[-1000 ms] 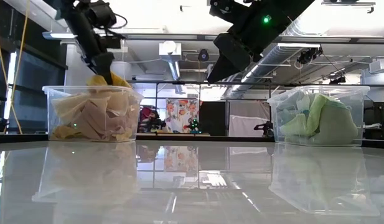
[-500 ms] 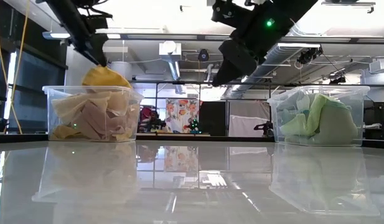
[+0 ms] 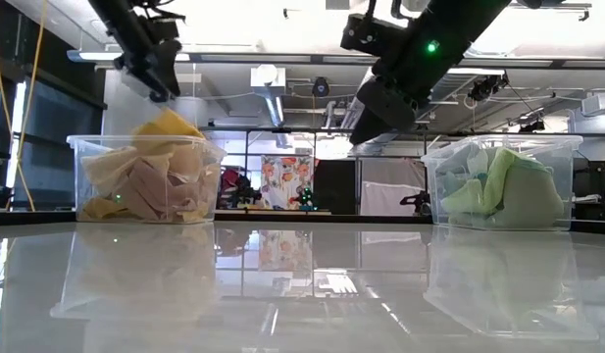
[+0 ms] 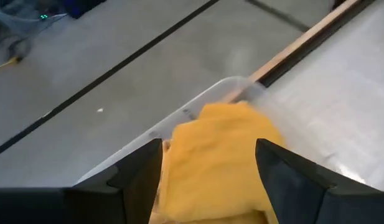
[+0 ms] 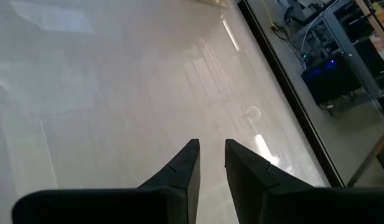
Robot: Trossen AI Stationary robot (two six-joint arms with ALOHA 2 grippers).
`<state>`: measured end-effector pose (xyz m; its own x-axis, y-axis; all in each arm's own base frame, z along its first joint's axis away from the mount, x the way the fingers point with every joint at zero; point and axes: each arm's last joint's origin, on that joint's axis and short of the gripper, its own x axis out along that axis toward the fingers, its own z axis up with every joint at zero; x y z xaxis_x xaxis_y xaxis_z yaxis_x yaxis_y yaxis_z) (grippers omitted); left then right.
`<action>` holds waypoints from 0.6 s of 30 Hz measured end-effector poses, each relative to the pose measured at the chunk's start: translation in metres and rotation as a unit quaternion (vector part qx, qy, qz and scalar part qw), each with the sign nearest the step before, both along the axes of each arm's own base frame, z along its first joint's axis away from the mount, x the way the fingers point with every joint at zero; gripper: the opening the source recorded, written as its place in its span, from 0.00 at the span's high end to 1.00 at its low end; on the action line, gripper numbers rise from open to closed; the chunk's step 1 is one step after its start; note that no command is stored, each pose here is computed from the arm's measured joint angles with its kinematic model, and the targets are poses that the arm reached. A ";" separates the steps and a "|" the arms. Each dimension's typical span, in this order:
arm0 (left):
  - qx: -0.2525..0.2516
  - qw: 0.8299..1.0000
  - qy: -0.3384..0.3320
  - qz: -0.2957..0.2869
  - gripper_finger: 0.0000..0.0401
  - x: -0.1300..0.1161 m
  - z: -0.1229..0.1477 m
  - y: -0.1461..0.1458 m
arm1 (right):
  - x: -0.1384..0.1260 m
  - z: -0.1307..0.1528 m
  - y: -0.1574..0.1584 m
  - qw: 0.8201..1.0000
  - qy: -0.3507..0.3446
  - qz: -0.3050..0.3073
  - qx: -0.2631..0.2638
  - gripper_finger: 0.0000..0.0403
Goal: Sort towels by color in basket
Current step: Put the dark yellow microfiber cloth into the left transparent bin
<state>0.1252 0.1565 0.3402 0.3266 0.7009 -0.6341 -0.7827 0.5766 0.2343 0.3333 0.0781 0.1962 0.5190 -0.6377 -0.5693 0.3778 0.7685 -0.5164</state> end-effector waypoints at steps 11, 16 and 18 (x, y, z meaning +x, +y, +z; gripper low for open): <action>-0.159 0.983 0.054 -0.067 0.62 0.012 -0.049 0.013 | -0.001 -0.001 0.000 1.000 0.007 -0.001 -0.001 0.82; -0.184 0.978 0.084 -0.060 0.72 0.026 -0.081 0.034 | -0.001 -0.001 0.000 1.000 0.010 0.002 -0.004 0.82; -0.184 0.977 0.091 -0.052 0.75 0.031 -0.090 0.043 | -0.001 -0.001 0.000 1.000 0.009 0.001 -0.003 0.82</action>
<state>0.1562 0.1997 0.2506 0.2429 0.3839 -0.8909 -0.6802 0.7222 0.1257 0.3320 0.0779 0.1955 0.5105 -0.6401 -0.5742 0.3660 0.7660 -0.5285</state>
